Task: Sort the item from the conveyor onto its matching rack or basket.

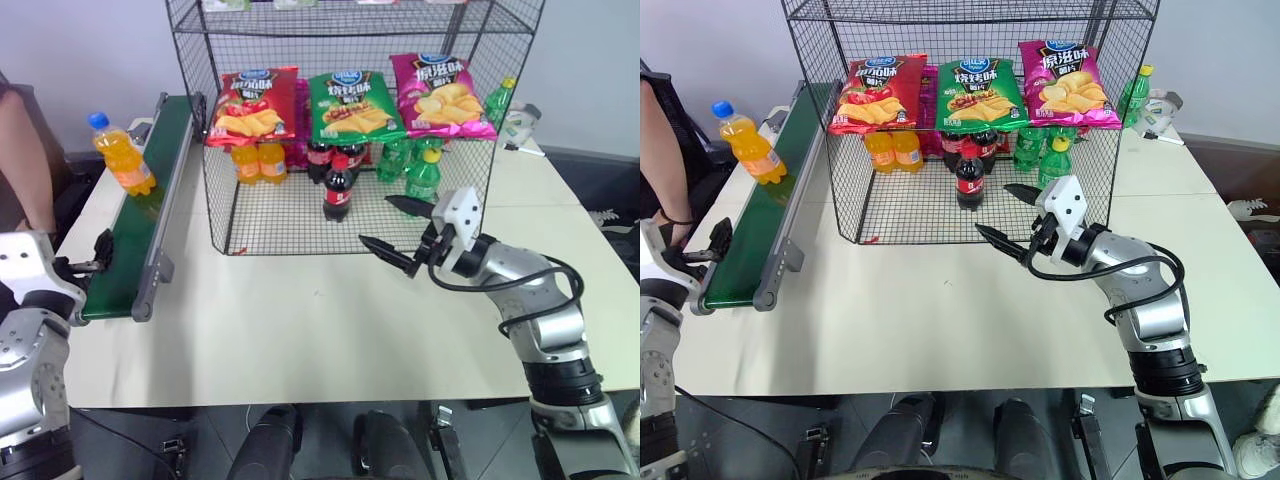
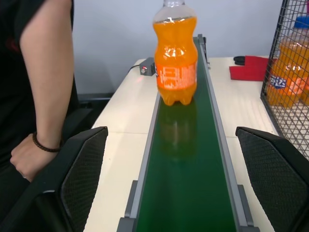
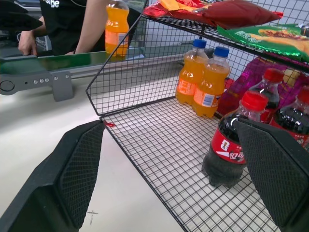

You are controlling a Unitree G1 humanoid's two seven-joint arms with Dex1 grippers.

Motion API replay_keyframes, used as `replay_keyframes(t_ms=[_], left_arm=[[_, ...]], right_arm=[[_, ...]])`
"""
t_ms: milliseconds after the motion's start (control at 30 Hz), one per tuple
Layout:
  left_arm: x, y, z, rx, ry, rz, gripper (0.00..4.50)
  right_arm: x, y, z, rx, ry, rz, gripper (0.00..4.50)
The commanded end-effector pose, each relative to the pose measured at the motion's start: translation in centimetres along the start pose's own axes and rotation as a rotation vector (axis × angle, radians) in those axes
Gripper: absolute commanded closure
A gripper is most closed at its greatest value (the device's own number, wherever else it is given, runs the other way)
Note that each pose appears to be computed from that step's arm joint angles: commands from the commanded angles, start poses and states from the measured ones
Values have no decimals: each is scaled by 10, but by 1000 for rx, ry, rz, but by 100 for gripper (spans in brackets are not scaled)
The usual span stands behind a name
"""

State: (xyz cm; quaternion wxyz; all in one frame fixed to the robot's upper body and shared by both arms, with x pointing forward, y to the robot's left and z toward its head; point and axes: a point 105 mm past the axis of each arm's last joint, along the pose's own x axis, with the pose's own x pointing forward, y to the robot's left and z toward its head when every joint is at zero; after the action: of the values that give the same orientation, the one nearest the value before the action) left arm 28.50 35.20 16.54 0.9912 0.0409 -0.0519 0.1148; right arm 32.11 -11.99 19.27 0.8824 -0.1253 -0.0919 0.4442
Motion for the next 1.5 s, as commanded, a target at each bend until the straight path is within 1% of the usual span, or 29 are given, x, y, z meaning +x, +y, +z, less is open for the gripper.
replay_keyframes(t_ms=[33, 267, 500, 700, 867, 1167, 1200, 1233, 1267, 1300, 1333, 1367, 1433, 1500], left_arm=[[4, 1, 10, 24, -54, 9, 5], [19, -3, 4, 19, -79, -2, 5], [28, -5, -3, -6, -82, 2, 5], [29, -2, -3, -12, -94, 21, 5], [27, 1, 2, -21, -118, 30, 5], [26, 5, -1, -12, -106, 56, 5], [25, 5, -1, -15, -107, 56, 59], [24, 5, -1, -15, -108, 55, 90], [23, 4, 0, -14, -110, 52, 138], [22, 3, 2, -10, -111, 48, 174], [21, 2, 4, -9, -116, 39, 185], [20, 1, 6, -8, -119, 34, 185], [15, -5, 24, -1, -166, -8, 185], [11, -14, 47, 4, -221, -63, 185]], right_arm=[[2, 2, 17, -41, -42, 9, 0], [4, 3, 17, -37, -46, 13, 0], [-1, 2, 12, -32, -41, 7, 0], [0, 4, 11, -31, -44, 6, 0], [2, 5, 11, -29, -48, 10, 0], [3, 7, 14, -31, -54, 11, 0], [3, 7, 15, -32, -54, 11, 0], [3, 7, 15, -32, -54, 10, 0], [3, 7, 15, -32, -53, 9, 0], [3, 6, 15, -33, -53, 9, 0], [3, 6, 15, -33, -52, 8, 0], [2, 6, 15, -33, -52, 7, 0], [2, 5, 15, -35, -50, 5, 0], [1, 3, 15, -38, -48, 5, 0]])
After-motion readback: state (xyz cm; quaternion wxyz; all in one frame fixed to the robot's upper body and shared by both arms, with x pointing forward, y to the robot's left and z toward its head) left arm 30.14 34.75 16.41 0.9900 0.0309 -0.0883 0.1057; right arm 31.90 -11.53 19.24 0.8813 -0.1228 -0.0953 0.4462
